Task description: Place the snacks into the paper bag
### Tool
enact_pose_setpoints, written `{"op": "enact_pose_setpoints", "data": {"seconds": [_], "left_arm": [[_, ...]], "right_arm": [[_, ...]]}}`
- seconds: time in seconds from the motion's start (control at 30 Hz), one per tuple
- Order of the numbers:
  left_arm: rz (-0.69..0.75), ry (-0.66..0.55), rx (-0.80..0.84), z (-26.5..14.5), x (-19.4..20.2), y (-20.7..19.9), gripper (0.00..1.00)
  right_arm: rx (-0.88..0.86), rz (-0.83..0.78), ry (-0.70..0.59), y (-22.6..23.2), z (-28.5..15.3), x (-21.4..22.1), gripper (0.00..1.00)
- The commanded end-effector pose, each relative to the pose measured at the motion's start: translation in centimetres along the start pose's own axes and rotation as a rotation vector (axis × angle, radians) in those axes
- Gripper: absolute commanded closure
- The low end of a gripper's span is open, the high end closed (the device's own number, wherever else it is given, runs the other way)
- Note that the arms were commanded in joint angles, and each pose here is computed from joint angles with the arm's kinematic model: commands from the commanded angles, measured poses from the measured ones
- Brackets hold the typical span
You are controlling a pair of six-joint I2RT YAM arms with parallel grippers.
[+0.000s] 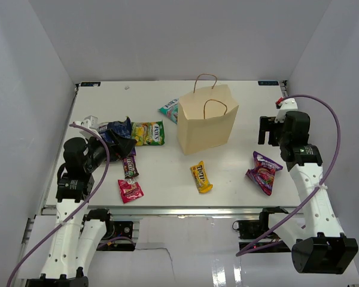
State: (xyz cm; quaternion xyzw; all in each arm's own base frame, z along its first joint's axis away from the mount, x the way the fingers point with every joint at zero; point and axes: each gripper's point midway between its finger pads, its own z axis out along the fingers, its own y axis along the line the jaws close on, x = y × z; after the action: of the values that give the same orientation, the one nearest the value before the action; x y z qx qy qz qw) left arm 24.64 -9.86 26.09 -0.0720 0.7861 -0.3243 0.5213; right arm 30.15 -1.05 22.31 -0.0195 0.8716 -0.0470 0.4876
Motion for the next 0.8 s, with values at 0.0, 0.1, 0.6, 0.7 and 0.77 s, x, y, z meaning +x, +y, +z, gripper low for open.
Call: {"op": "enact_pose_setpoints", "data": {"seconds": [0.0,0.1,0.6,0.7,0.77], "left_arm": [[-0.013,0.02,0.033,0.1,0.4,-0.4,0.02],[-0.019,0.035,0.051,0.1,0.8,-0.7,0.02],[-0.072,0.087,0.07,0.3,2.7,-0.4,0.02],[-0.085,0.09,0.067,0.2,3.1,-0.2,0.02],[-0.085,0.094,0.063,0.3,3.3,0.0,0.02]], "right_arm": [[-0.105,-0.061,-0.079,1.5,-0.4,-2.9,0.1],[-0.389,-0.336,-0.08,5.3,-1.6,-2.1,0.1],[-0.53,-0.021,0.386,4.6,1.5,5.5,0.05],[-0.54,0.035,0.418,4.6,1.6,6.7,0.04],[-0.505,-0.028,0.418,3.7,2.3,7.2,0.06]]}}
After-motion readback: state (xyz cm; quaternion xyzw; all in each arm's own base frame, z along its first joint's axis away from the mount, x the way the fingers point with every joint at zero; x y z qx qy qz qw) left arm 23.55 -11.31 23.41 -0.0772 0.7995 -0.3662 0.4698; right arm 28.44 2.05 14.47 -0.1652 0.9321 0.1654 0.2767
